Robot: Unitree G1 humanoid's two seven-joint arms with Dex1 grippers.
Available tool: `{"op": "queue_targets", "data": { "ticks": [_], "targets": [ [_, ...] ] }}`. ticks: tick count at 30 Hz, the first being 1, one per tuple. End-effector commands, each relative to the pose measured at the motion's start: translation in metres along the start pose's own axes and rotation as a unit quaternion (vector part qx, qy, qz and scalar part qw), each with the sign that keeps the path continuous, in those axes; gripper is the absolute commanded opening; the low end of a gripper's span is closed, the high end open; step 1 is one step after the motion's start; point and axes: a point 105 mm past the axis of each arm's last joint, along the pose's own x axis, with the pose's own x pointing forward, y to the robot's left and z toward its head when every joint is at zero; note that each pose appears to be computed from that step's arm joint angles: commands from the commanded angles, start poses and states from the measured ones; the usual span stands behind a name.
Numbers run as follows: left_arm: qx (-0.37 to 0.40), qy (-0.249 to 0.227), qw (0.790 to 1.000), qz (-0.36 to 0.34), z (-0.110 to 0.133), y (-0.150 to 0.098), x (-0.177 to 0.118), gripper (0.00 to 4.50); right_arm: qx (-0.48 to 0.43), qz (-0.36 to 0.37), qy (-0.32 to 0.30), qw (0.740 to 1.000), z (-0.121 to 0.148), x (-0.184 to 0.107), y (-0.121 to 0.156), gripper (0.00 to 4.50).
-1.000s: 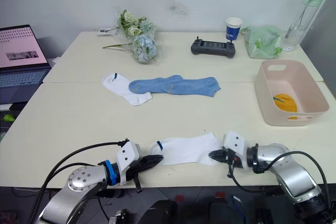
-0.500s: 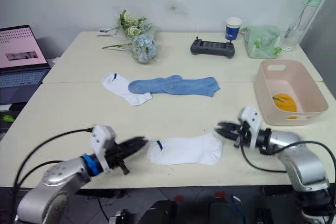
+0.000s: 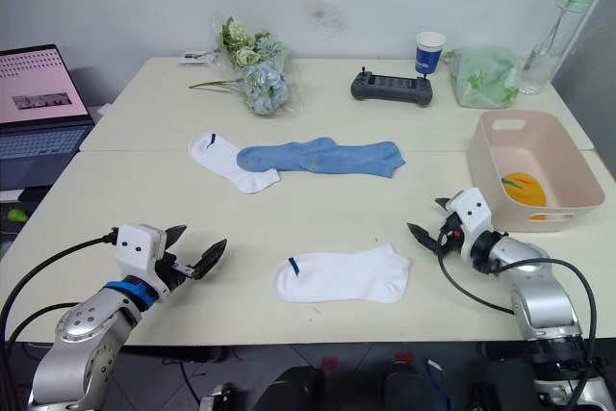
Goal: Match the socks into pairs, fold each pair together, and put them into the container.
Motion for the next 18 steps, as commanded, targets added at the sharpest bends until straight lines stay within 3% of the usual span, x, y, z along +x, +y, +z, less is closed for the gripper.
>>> {"op": "queue_targets", "data": {
  "ticks": [1, 4, 8, 16, 18],
  "targets": [
    [0.021, -0.018, 1.000, 0.006, 0.011, 0.005, 0.003, 4.47, -0.016, 0.017, -0.039, 0.999, 0.024, 0.002, 0.004, 4.50],
    [0.041, -0.028, 0.999, -0.010, 0.024, 0.005, 0.022, 4.47, -0.016, 0.110, -0.070, 0.991, 0.053, 0.008, 0.037, 4.50],
    [0.084, -0.027, 0.996, -0.028, 0.033, 0.006, 0.061, 4.47, -0.040, 0.207, -0.068, 0.975, 0.075, 0.011, 0.072, 4.50],
    [0.070, 0.009, 0.996, -0.061, 0.033, 0.004, 0.122, 4.47, -0.042, 0.212, -0.070, 0.974, 0.084, 0.015, 0.078, 4.50],
    [0.074, 0.023, 0.995, -0.064, 0.031, 0.005, 0.130, 4.09, -0.042, 0.208, -0.068, 0.975, 0.084, 0.015, 0.076, 4.50]
  ]
}}
